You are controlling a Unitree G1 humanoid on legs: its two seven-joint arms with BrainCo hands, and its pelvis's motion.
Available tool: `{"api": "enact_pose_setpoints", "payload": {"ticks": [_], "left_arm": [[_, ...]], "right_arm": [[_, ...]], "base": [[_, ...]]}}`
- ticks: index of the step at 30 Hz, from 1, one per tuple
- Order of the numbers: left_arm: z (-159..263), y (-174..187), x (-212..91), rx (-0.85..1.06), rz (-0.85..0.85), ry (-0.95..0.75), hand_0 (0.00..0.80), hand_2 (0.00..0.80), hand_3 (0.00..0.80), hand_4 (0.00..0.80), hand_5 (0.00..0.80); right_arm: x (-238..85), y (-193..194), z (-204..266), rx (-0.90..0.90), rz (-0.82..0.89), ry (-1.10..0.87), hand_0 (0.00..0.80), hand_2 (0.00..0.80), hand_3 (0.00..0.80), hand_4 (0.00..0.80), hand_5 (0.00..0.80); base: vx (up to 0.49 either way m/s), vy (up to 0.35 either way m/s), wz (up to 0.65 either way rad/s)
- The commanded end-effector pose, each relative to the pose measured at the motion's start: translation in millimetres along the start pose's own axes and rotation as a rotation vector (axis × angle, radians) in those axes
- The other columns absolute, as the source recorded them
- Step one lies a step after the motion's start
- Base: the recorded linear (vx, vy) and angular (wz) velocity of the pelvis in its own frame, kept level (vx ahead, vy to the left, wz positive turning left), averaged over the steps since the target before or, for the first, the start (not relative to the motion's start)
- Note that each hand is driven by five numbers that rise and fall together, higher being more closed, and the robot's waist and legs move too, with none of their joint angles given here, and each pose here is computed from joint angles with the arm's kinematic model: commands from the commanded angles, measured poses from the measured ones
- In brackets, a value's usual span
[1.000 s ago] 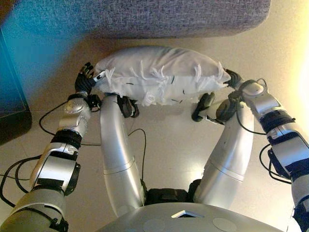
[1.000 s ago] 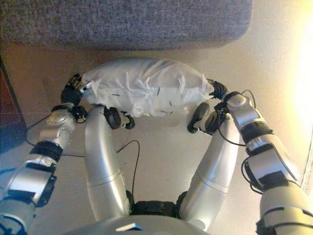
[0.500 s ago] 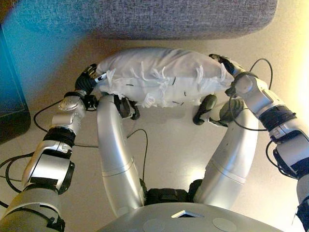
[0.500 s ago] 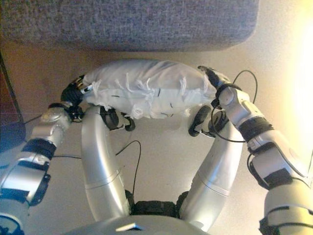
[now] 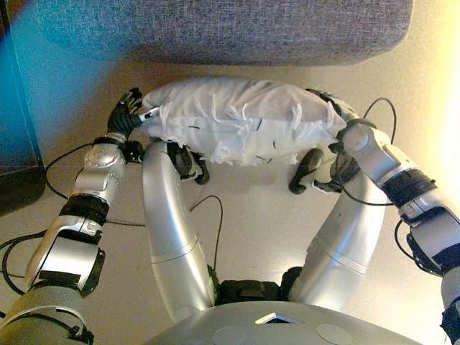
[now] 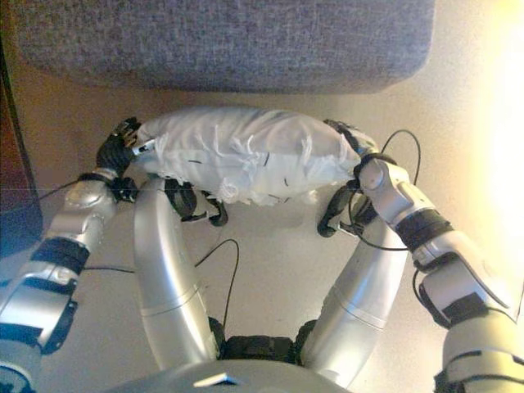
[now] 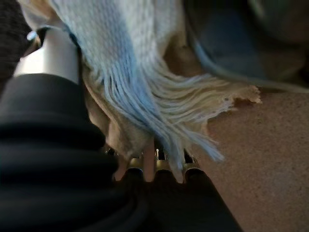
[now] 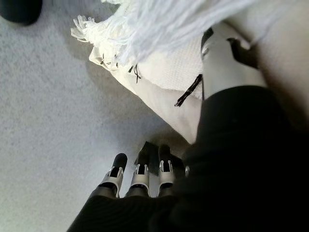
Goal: Pick up the cushion and take it to the sofa
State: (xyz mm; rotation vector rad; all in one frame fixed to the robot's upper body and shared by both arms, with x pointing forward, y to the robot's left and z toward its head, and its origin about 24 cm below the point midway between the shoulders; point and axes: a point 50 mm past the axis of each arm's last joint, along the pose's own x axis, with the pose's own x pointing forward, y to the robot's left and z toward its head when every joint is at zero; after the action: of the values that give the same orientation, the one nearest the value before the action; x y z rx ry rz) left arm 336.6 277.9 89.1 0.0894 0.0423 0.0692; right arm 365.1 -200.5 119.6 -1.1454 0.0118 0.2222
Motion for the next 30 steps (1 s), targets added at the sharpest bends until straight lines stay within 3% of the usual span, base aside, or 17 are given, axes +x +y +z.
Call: {"api": "enact_pose_setpoints", "payload": {"ticks": [1, 7, 12, 15, 17, 19, 22, 30], "left_arm": [[-34, -19, -17, -0.151, -0.05, 0.054, 0.0, 0.0, 0.0, 0.0, 0.0], [-57, 1, -39, -0.207, 0.019, 0.098, 0.0, 0.0, 0.0, 0.0, 0.0], [-74, 24, -56, -0.099, 0.092, 0.163, 0.0, 0.0, 0.0, 0.0, 0.0], [-83, 37, -63, 0.099, 0.134, 0.241, 0.0, 0.0, 0.0, 0.0, 0.0], [-91, 48, -69, 0.381, 0.157, 0.299, 0.0, 0.0, 0.0, 0.0, 0.0], [-91, 56, -72, 0.536, 0.199, 0.289, 0.0, 0.0, 0.0, 0.0, 0.0], [-76, 58, -63, 0.577, 0.266, 0.217, 0.0, 0.0, 0.0, 0.0, 0.0], [-9, 45, -22, 0.692, 0.187, 0.002, 0.0, 0.0, 0.0, 0.0, 0.0]], "right_arm": [[-3, -10, 22, 0.036, -0.018, -0.148, 0.0, 0.0, 0.0, 0.0, 0.0], [-7, -8, 24, 0.007, 0.01, -0.178, 0.0, 0.0, 0.0, 0.0, 0.0], [-9, -15, 23, -0.002, -0.01, -0.185, 0.0, 0.0, 0.0, 0.0, 0.0], [-8, -20, 23, -0.004, -0.018, -0.187, 0.0, 0.0, 0.0, 0.0, 0.0], [-6, -22, 24, -0.006, -0.027, -0.192, 0.0, 0.0, 0.0, 0.0, 0.0], [-6, -26, 26, -0.003, -0.03, -0.198, 0.0, 0.0, 0.0, 0.0, 0.0], [-4, -30, 28, 0.004, -0.03, -0.203, 0.0, 0.0, 0.0, 0.0, 0.0], [-2, -38, 25, 0.038, -0.04, -0.17, 0.0, 0.0, 0.0, 0.0, 0.0]], "base": [[0.04, 0.011, -0.01], [0.012, 0.004, 0.0], [0.0, 0.0, 0.0], [0.0, 0.0, 0.0], [-0.015, 0.02, -0.02], [-0.022, 0.04, -0.08], [-0.009, 0.019, -0.04], [0.0, 0.0, 0.0]]}}
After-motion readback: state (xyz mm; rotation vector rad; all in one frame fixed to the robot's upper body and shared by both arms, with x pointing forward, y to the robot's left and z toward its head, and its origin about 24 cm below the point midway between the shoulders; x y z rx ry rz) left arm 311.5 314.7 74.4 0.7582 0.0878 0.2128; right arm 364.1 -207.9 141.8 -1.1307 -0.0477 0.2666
